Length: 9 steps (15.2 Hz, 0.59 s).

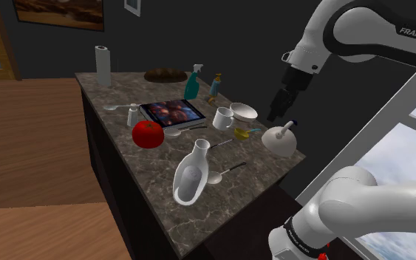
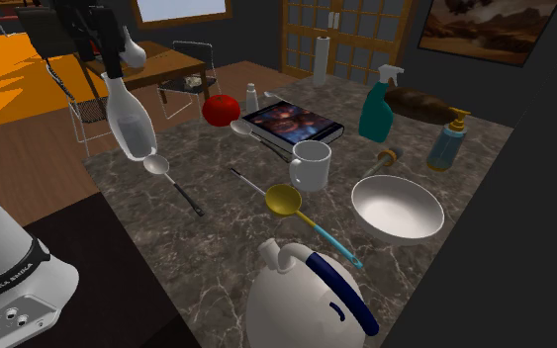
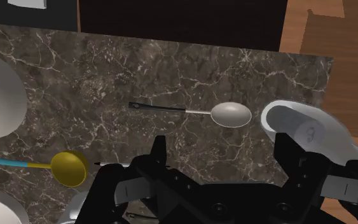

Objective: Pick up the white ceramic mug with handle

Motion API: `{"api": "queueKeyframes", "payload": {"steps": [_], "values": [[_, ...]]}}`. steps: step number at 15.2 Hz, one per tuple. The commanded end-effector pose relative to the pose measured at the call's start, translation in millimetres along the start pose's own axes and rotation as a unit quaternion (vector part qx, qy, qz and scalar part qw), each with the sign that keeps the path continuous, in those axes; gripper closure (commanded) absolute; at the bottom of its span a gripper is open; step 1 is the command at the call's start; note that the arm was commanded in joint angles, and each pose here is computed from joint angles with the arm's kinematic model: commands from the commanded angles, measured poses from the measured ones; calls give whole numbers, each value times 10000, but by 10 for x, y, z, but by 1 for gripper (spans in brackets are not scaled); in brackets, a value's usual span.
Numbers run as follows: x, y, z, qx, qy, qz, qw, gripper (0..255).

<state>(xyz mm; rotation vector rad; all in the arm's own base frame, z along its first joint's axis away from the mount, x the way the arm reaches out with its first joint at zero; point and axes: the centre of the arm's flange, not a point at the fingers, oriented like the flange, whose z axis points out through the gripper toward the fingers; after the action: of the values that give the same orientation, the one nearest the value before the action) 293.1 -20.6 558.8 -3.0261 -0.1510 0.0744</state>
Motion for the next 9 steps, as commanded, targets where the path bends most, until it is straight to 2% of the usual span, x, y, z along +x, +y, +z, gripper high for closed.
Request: {"api": "queueKeyframes", "payload": {"steps": [1,9], "values": [[0,0,0,0,0,0,10000,0],[747,483,486,-133,100,82,9998,0]]}}
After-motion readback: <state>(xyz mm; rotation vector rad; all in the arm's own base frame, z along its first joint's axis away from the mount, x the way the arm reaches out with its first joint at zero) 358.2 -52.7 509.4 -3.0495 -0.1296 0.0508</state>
